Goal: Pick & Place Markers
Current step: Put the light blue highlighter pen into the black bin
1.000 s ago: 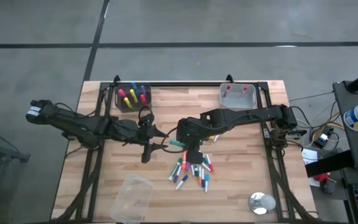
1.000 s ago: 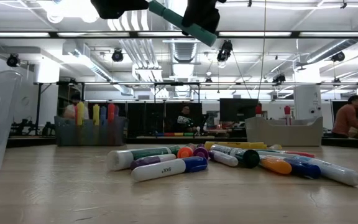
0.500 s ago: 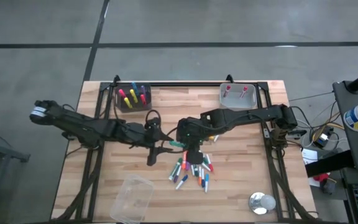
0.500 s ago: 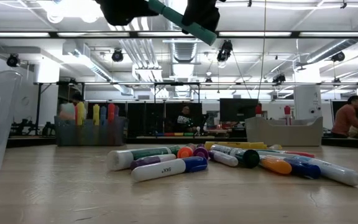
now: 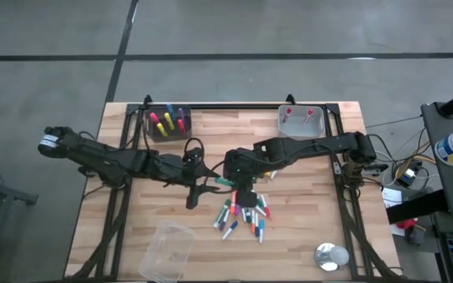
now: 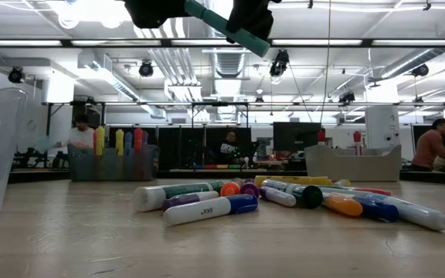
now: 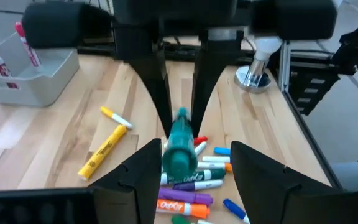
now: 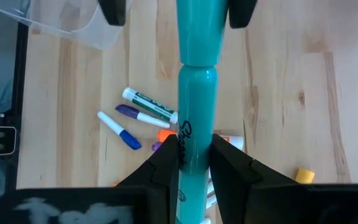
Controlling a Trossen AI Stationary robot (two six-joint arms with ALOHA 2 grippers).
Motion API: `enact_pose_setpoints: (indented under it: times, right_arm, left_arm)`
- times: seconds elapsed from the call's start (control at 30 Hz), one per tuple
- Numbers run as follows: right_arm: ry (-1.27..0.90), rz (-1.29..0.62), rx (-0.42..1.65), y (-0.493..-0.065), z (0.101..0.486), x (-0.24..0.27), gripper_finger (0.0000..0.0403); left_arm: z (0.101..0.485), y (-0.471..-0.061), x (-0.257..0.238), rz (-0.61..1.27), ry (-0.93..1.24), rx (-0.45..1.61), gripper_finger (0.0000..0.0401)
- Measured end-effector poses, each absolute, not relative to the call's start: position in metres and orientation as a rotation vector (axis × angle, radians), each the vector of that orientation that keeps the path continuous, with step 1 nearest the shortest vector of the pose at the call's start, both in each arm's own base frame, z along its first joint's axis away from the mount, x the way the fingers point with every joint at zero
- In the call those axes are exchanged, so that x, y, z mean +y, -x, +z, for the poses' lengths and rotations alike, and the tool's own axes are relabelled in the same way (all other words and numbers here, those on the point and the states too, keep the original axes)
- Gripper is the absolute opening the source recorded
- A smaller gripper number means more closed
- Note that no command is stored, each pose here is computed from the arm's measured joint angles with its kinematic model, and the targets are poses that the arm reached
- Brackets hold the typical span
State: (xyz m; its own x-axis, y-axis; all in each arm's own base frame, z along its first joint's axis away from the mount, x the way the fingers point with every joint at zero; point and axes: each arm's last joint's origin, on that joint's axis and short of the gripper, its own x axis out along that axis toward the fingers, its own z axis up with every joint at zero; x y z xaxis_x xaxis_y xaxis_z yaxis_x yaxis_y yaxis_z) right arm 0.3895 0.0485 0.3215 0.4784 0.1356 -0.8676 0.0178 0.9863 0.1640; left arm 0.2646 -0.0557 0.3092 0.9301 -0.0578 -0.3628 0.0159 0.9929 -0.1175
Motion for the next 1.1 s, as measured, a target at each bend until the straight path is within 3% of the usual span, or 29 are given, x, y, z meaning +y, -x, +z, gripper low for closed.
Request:
enact_pose_setpoints:
  times: [0.5, 0.9, 1.1]
  right_arm:
    - [-0.158, 0.073, 1.072, -0.3894, 0.3214, 0.0487, 0.0068]
    - [-0.158, 0.074, 1.072, -0.3894, 0.3214, 0.0491, 0.0068]
    - [-0.158, 0.074, 1.072, -0.3894, 0.3213, 0.0491, 0.0068]
  left_arm:
    - [0.3077, -0.2648, -0.0538, -0.025, 0.13, 0.389, 0.0122]
    - [0.3074, -0.2655, -0.0509, -0.015, 0.132, 0.387, 0.0115]
    - [0.3072, -0.2655, -0.0509, -0.027, 0.129, 0.39, 0.0092]
